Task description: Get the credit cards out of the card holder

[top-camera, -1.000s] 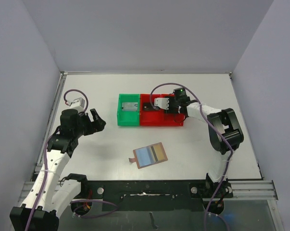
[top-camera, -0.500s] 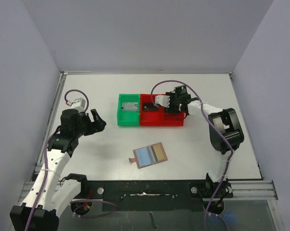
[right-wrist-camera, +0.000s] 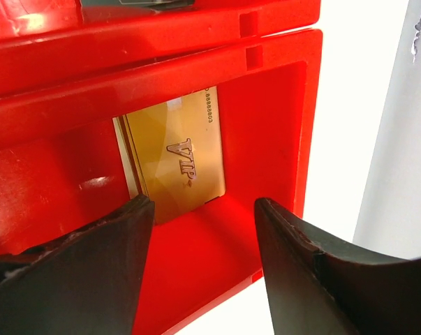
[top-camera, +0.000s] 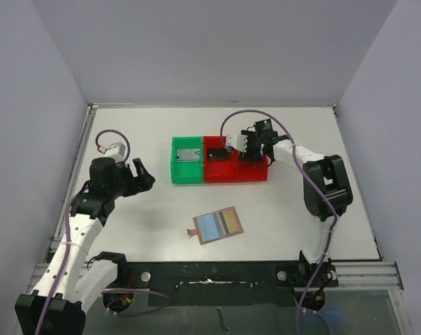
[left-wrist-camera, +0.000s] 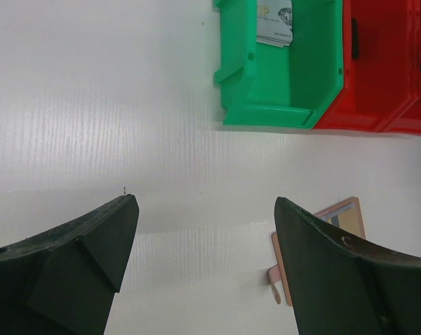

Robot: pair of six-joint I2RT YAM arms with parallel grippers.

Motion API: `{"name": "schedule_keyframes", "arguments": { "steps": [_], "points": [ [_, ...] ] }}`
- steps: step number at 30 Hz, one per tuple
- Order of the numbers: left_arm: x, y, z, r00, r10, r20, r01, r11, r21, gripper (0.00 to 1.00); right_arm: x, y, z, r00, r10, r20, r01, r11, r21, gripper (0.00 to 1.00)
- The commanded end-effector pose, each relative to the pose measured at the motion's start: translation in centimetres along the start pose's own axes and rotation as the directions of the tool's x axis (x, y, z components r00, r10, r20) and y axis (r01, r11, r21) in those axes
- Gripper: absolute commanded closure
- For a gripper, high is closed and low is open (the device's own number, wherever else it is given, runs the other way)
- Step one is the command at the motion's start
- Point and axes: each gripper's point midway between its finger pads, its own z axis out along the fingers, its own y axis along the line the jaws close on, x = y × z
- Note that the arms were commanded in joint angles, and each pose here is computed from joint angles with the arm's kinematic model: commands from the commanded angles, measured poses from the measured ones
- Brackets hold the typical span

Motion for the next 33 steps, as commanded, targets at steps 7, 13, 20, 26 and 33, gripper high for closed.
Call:
{"name": "schedule_keyframes", "arguments": {
  "steps": [7,13,20,26,33],
  "points": [
    [-1.7,-0.8,0.0,0.998,0.019,0.056,-0.021,0.999,0.035,0.20,-2.1,-3.5,-1.4,0.995,0.050,0.091,-0.057,0.996,0.072,0.40],
    [-1.4,-0.4,0.2,0.999,0.016,0.042,-0.017,1.000,0.017,0.20,-4.9,-9.3,-8.0,0.862,0.278,0.423,-0.396,0.891,0.223,0.39],
    [-1.7,0.0,0.1,0.998,0.011,0.058,-0.010,1.000,-0.007,0.20,-6.7,-8.0,-14.5,0.558,0.471,0.683,-0.736,0.662,0.144,0.34],
    [-2.5,1.2,-0.4,0.994,0.003,0.106,0.005,0.997,-0.077,0.20,-9.0,-5.0,-17.9,0.200,0.668,0.717,-0.879,0.445,-0.170,0.27],
    [-3.2,1.8,-0.7,0.965,-0.185,0.184,0.209,0.971,-0.117,0.20,-11.9,-0.1,-19.5,-0.146,0.834,0.532,-0.753,0.255,-0.607,0.20]
  ]
}}
